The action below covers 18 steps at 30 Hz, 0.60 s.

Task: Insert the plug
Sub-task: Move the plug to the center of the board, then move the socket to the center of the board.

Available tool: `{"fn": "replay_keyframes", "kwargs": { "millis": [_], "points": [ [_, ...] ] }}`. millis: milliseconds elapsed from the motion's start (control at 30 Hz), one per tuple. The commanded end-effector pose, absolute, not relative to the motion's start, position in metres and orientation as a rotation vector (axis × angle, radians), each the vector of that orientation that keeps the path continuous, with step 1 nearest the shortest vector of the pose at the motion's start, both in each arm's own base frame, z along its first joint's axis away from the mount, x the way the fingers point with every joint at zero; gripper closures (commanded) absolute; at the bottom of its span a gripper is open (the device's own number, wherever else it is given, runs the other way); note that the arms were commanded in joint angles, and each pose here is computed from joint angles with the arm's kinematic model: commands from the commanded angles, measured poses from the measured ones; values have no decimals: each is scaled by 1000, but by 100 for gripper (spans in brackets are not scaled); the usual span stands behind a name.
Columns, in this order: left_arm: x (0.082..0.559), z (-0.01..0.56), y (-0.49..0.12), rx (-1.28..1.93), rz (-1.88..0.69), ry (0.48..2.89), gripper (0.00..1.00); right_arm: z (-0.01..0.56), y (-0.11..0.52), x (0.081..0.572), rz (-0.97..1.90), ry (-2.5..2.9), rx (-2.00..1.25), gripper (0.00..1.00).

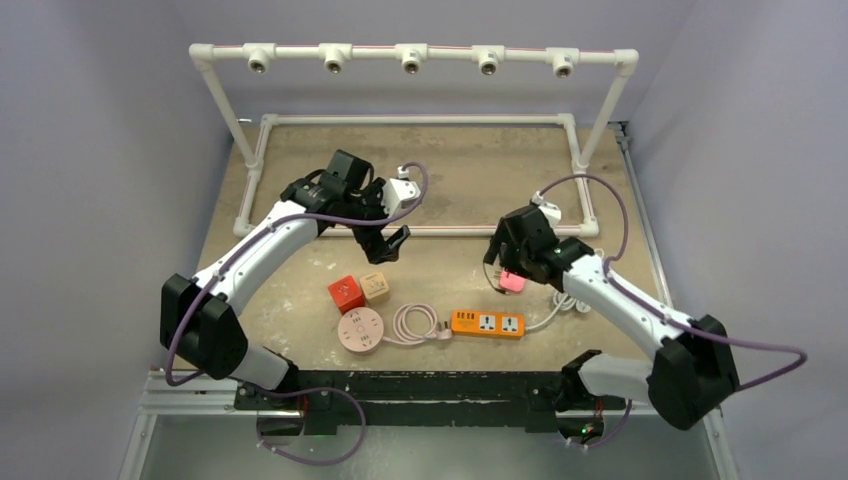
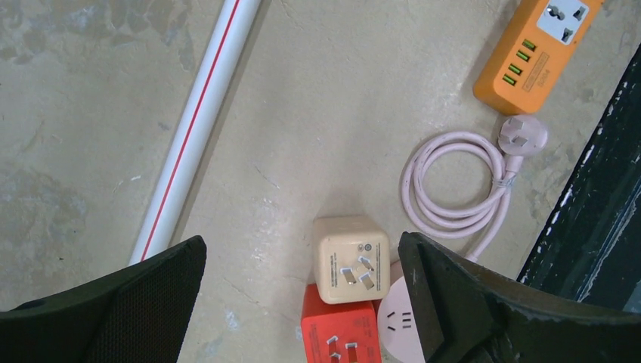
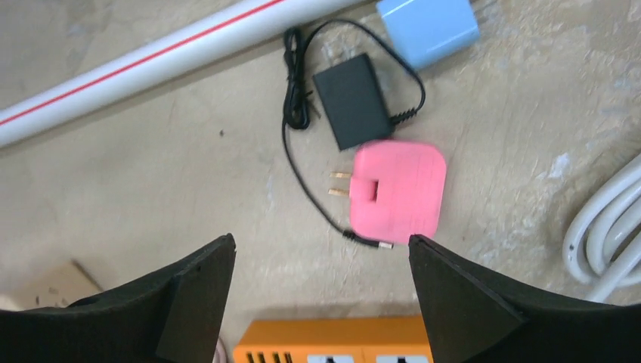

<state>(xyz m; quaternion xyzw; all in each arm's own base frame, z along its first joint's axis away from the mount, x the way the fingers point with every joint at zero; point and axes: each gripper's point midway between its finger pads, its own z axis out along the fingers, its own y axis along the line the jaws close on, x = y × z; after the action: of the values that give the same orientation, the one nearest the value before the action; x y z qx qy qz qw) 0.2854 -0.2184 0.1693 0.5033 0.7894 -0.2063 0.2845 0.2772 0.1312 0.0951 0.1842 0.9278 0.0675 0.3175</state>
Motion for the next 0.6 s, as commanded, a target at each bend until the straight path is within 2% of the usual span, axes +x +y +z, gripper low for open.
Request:
{"fn": "replay_keyframes", "kwargs": {
  "millis": [0, 167, 333, 400, 567],
  "points": [
    [284, 176, -206, 1301, -513, 2097, 1, 93, 146, 225, 285, 2542, 400, 17],
    [281, 167, -192, 1301, -512, 2126, 1, 96, 183, 178, 399, 2631, 145, 38],
    [281, 156, -176, 1297, -492, 2175, 1, 97, 211, 145, 437, 2677, -138, 72],
    [280, 154, -172, 1300, -483, 2185, 1, 95, 217, 131, 446, 2712, -182, 82],
    [274, 155, -165, 1320, -471, 2184, 1, 64, 225, 98, 489, 2818, -228, 85]
  ]
}}
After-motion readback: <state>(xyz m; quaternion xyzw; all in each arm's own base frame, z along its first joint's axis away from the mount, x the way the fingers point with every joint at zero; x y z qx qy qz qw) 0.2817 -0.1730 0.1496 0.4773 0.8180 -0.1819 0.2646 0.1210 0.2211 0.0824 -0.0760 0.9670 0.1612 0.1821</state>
